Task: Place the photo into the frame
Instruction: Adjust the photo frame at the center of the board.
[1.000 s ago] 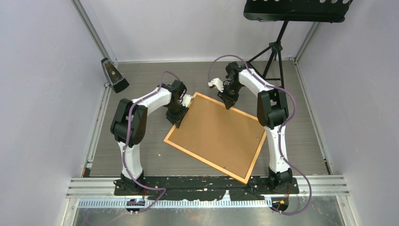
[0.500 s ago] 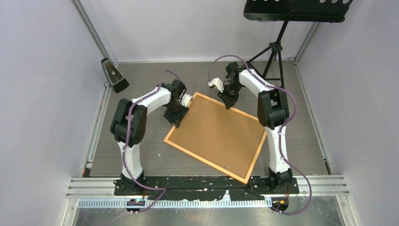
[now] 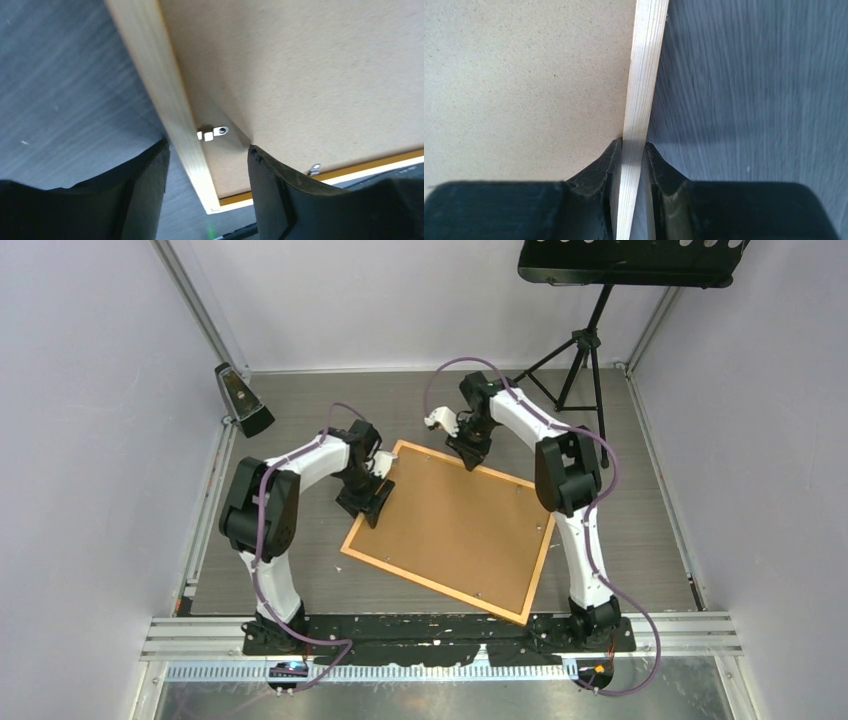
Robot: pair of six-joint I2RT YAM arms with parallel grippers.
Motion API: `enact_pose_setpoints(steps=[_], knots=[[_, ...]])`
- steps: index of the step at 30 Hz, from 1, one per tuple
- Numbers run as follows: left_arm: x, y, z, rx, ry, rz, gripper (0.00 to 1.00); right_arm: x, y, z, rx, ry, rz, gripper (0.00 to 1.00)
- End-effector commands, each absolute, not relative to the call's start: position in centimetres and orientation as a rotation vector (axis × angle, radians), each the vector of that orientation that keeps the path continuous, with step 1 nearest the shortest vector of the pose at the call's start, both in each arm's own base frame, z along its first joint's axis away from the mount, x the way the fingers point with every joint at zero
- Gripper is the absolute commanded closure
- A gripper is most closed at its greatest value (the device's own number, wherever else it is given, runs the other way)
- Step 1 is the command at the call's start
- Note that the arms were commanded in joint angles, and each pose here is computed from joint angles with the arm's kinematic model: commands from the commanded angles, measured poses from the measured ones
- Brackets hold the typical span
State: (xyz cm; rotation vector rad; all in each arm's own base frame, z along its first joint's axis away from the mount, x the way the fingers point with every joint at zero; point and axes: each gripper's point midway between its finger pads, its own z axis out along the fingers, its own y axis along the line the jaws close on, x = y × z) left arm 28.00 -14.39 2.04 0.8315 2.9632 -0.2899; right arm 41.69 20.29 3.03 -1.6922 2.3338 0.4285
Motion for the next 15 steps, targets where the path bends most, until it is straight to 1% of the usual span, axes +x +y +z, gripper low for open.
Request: enact_pose_setpoints(steps=[1, 6, 9, 10, 11, 12, 13, 14, 15], knots=[[27.6, -13.7, 3.8, 0.719, 2.934, -0.407, 0.36, 43.7, 25.6, 5.6, -1.756, 2.116, 0.411, 0.94], [28.2, -10.7, 5.2, 0.531, 2.897, -0.439, 0.16, 44.8, 29.4, 6.2, -1.820, 1.982, 0.405, 0.94], [28.0, -9.0, 5.5, 0.470, 2.881, -0.413, 0.12, 45.0, 32.0, 7.1, -1.836, 1.900, 0.410, 0.92], [27.8, -8.5, 5.5, 0.453, 2.881, -0.406, 0.11, 45.3, 32.6, 7.6, -1.822, 1.881, 0.408, 0.85], [27.8, -8.2, 5.6, 0.441, 2.875, -0.404, 0.11, 45.5, 33.4, 8.1, -1.794, 1.865, 0.407, 0.81], [27.9, -8.0, 5.7, 0.429, 2.873, -0.400, 0.11, 45.5, 33.8, 8.9, -1.771, 1.856, 0.413, 0.67], [27.9, -7.9, 5.7, 0.417, 2.873, -0.401, 0.10, 45.7, 34.4, 10.3, -1.720, 1.847, 0.418, 0.61], [28.0, -7.7, 5.8, 0.407, 2.871, -0.401, 0.10, 45.6, 34.5, 10.4, -1.701, 1.857, 0.425, 0.52], [28.1, -7.7, 5.8, 0.401, 2.870, -0.403, 0.10, 45.9, 34.7, 12.2, -1.636, 1.849, 0.420, 0.44]])
